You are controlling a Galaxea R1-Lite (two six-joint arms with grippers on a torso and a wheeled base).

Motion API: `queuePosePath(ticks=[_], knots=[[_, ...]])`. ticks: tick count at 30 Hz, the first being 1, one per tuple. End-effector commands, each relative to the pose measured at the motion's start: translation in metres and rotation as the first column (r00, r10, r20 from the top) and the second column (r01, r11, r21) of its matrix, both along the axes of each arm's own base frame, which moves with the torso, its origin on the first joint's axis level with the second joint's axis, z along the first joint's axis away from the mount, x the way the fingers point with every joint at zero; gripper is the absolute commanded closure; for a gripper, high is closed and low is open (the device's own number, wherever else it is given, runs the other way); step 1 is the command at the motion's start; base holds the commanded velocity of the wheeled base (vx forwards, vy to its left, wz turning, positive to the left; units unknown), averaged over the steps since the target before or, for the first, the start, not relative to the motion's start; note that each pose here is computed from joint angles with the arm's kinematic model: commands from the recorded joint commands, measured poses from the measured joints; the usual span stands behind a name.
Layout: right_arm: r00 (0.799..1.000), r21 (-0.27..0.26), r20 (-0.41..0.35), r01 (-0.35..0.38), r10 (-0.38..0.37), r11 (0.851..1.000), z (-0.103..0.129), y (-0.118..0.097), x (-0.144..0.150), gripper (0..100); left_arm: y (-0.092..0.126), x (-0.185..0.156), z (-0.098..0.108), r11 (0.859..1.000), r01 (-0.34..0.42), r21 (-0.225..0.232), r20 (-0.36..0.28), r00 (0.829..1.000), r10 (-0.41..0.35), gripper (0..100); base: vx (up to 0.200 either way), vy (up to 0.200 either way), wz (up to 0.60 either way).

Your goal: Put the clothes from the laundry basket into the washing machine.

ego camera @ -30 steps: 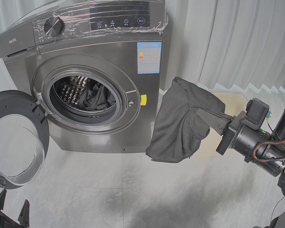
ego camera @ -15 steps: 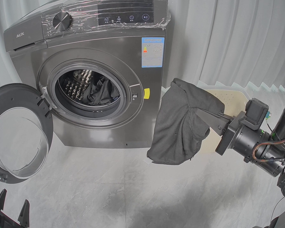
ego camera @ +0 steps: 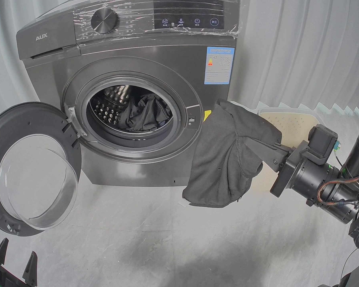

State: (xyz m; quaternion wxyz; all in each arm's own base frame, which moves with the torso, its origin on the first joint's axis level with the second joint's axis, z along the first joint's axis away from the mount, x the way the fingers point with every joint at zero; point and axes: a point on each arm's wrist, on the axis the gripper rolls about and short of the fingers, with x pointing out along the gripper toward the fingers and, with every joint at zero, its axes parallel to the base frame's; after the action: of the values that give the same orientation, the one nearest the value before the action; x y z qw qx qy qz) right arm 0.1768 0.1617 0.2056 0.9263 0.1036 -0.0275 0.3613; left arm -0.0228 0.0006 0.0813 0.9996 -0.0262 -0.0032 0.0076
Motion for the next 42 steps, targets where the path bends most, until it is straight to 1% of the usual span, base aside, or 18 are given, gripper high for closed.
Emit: queuePosePath(ticks=[1, 7, 13, 17, 21, 26, 28, 29, 30, 31, 32, 33, 35, 37, 38, 39, 41, 42], knots=[[1.000, 0.000, 0.000, -0.011, 0.011, 1.000, 0.000, 0.002, -0.001, 100, 0.000, 0.000, -0.004, 1.000, 0.000, 0.000, 0.002, 1.000, 0.000, 0, 0.000, 0.200, 0.00], [1.000, -0.002, -0.005, -0.013, 0.013, 1.000, -0.003, 0.004, 0.000, 100, 0.000, 0.000, -0.004, 1.000, 0.002, 0.000, 0.002, 1.000, -0.002, 0, 0.000, 0.200, 0.00], [0.999, -0.004, -0.024, -0.033, 0.033, 0.999, -0.009, 0.006, -0.003, 100, 0.000, 0.000, -0.004, 1.000, -0.003, 0.003, 0.005, 1.000, 0.003, 0, 0.000, 0.000, 0.00], [0.998, -0.010, -0.020, -0.055, 0.055, 0.998, -0.009, 0.018, 0.000, 100, 0.000, 0.000, -0.004, 1.000, -0.005, 0.003, 0.005, 1.000, 0.005, 0, 0.000, 0.000, 0.00], [0.997, -0.010, -0.028, -0.069, 0.069, 0.998, -0.012, 0.022, -0.003, 100, 0.000, 0.000, -0.005, 1.000, 0.003, 0.012, -0.005, 1.000, -0.003, 0, 0.000, 0.000, 0.00], [0.999, 0.038, -0.012, -0.037, 0.037, 0.999, -0.008, 0.024, -0.001, 100, 0.000, 0.000, -0.004, 0.999, 0.004, 0.040, 0.003, 1.000, -0.004, 0, 0.000, 0.000, 0.00], [0.999, 0.061, -0.006, -0.033, 0.033, 0.998, -0.005, 0.024, 0.000, 100, -0.001, -0.005, 0.015, 0.999, 0.032, 0.016, 0.096, 0.995, -0.034, 0, 0.000, 0.000, 0.00], [0.999, 0.067, -0.008, -0.035, 0.036, 0.997, -0.005, 0.024, -0.001, 100, -0.002, -0.014, 0.045, 0.997, 0.071, 0.005, 0.198, 0.978, -0.071, 0, 0.000, 0.000, 0.00], [0.999, 0.069, -0.011, -0.039, 0.039, 0.997, -0.005, 0.025, -0.001, 100, -0.003, -0.021, 0.070, 0.993, 0.115, 0.010, 0.253, 0.961, -0.114, 0, 0.000, 0.000, 0.00], [0.999, 0.075, -0.012, -0.045, 0.047, 0.996, -0.005, 0.026, -0.002, 100, -0.004, -0.022, 0.086, 0.986, 0.166, 0.017, 0.256, 0.952, -0.165, 0, 0.000, 0.000, 0.00], [0.999, 0.076, -0.013, -0.046, 0.047, 0.996, -0.005, 0.026, -0.002, 100, -0.004, -0.021, 0.090, 0.983, 0.181, 0.020, 0.253, 0.951, -0.180, 0, 0.000, 0.000, 0.00], [0.998, 0.099, -0.017, -0.058, 0.060, 0.993, -0.002, 0.029, -0.001, 100, -0.006, -0.012, 0.096, 0.961, 0.276, 0.030, 0.175, 0.945, -0.277, 0, 0.000, 0.000, 0.00], [0.998, 0.119, -0.016, -0.066, 0.069, 0.991, -0.001, 0.035, 0.002, 100, -0.008, 0.008, 0.097, 0.928, 0.373, 0.006, 0.051, 0.926, -0.373, 0, 0.000, 0.000, 0.00], [0.998, 0.139, 0.007, -0.069, 0.069, 0.988, 0.005, 0.038, 0.004, 100, -0.010, 0.029, 0.096, 0.901, 0.434, -0.029, -0.053, 0.899, -0.434, 0, 0.000, 0.000, 0.00], [0.998, 0.148, 0.015, -0.068, 0.067, 0.987, 0.007, 0.039, 0.005, 100, -0.011, 0.039, 0.096, 0.888, 0.458, -0.035, -0.086, 0.884, -0.459, 0, 0.000, 0.000, 0.00], [0.997, 0.151, 0.018, -0.070, 0.068, 0.986, 0.008, 0.040, 0.005, 100, -0.011, 0.045, 0.096, 0.882, 0.471, -0.033, -0.104, 0.876, -0.471, 0, 0.000, 0.000, 0.00], [0.997, 0.155, 0.021, -0.074, 0.072, 0.985, 0.009, 0.041, 0.004, 100, -0.012, 0.063, 0.097, 0.867, 0.498, -0.016, -0.141, 0.857, -0.495, 0, 0.000, 0.000, 0.00], [0.997, 0.152, 0.019, -0.075, 0.073, 0.985, 0.009, 0.041, 0.004, 100, -0.013, 0.070, 0.097, 0.856, 0.517, -0.008, -0.159, 0.844, -0.512, 0, 0.000, 0.000, 0.00]])
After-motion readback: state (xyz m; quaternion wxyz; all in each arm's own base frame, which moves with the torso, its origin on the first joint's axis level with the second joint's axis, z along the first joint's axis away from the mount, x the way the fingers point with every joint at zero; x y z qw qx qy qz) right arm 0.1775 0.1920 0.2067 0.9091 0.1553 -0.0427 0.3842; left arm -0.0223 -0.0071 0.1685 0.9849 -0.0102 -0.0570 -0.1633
